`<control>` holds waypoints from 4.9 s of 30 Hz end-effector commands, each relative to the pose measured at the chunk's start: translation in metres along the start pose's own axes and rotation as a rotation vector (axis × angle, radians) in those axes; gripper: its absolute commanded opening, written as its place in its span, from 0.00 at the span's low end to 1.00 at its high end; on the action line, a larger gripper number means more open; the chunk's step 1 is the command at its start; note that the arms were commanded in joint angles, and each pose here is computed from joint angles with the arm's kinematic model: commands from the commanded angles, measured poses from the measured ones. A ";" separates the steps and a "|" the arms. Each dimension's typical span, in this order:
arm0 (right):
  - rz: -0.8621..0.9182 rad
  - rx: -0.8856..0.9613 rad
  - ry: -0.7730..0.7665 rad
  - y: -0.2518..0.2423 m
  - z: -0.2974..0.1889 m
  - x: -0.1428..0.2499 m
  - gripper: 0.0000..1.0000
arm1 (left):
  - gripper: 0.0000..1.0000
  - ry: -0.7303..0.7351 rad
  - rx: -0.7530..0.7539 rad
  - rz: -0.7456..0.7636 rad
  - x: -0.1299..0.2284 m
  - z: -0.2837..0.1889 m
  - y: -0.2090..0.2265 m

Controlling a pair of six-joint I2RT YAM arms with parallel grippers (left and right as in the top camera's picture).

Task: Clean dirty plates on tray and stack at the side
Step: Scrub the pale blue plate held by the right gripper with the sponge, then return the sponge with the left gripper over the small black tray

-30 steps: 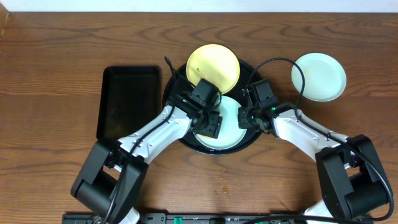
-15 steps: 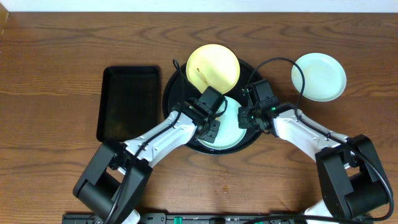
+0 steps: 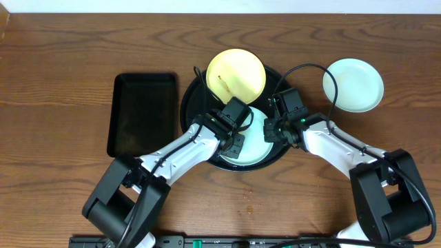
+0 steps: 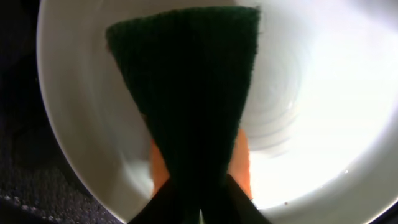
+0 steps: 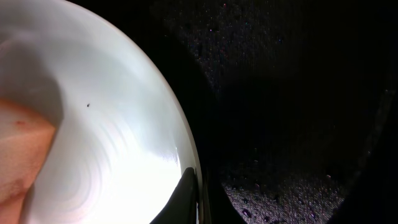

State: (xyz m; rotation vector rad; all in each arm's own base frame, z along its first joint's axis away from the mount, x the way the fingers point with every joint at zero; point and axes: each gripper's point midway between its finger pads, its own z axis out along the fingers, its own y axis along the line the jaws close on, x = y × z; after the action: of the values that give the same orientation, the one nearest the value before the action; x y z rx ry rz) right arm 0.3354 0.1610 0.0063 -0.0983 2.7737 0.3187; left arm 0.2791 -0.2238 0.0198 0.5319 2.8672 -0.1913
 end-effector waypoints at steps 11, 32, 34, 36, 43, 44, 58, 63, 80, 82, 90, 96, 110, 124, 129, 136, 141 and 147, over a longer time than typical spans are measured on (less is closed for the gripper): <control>0.015 0.030 0.011 -0.008 0.003 0.005 0.01 | 0.15 0.057 -0.030 0.003 0.018 0.014 0.007; 0.015 0.031 0.012 -0.008 0.003 0.005 0.01 | 0.15 0.006 -0.107 0.004 0.020 0.025 0.023; 0.015 0.031 0.012 -0.008 0.003 0.005 0.01 | 0.15 -0.014 -0.118 0.004 0.015 0.025 0.025; 0.015 0.031 0.012 -0.008 0.003 0.005 0.01 | 0.15 -0.027 -0.114 0.004 0.012 0.025 0.024; 0.014 0.032 0.015 -0.008 0.003 0.006 0.01 | 0.15 -0.043 -0.109 0.003 0.008 0.025 0.023; 0.014 0.032 0.015 -0.008 0.003 0.006 0.01 | 0.15 -0.045 -0.109 0.003 0.008 0.025 0.023; 0.014 0.032 0.015 -0.008 0.003 0.006 0.01 | 0.15 -0.080 -0.159 0.002 0.000 0.023 0.031; 0.014 0.032 0.016 -0.008 0.003 0.006 0.01 | 0.15 -0.097 -0.171 0.000 -0.004 0.024 0.033; 0.015 0.033 0.015 -0.008 0.003 0.006 0.01 | 0.15 -0.136 -0.236 0.066 -0.016 0.041 0.042; 0.015 0.033 0.015 -0.008 0.003 0.006 0.01 | 0.15 -0.143 -0.240 0.067 -0.018 0.041 0.043; 0.015 0.033 0.015 -0.008 0.003 0.006 0.01 | 0.15 -0.165 -0.249 0.104 -0.025 0.040 0.044; 0.015 0.033 0.015 -0.008 0.003 0.006 0.01 | 0.15 -0.173 -0.263 0.097 -0.028 0.041 0.051; 0.015 0.033 0.015 -0.008 0.003 0.006 0.01 | 0.15 -0.313 -0.294 0.088 -0.062 0.041 0.056; 0.015 0.033 0.015 -0.008 0.003 0.006 0.01 | 0.08 -0.651 -0.228 0.013 -0.117 -0.083 0.040; 0.015 0.033 0.015 -0.008 0.003 0.006 0.01 | 0.08 -0.744 -0.200 -0.027 -0.110 -0.150 0.043; 0.015 0.032 0.015 -0.008 0.003 0.006 0.01 | 0.08 -0.635 -0.297 -0.098 -0.075 -0.162 0.092; 0.015 0.033 0.015 -0.008 0.003 0.006 0.01 | 0.08 -0.440 -0.383 -0.296 -0.038 -0.133 0.154; 0.015 0.032 0.013 -0.008 0.003 0.006 0.04 | 0.08 -0.213 -0.207 -0.429 -0.010 -0.074 0.180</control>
State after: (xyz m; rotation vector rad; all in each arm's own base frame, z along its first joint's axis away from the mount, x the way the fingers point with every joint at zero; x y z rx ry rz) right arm 0.3354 0.1611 0.0064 -0.0932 2.7739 0.3203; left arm 0.3430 -0.0467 0.1103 -0.0711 2.5813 0.1462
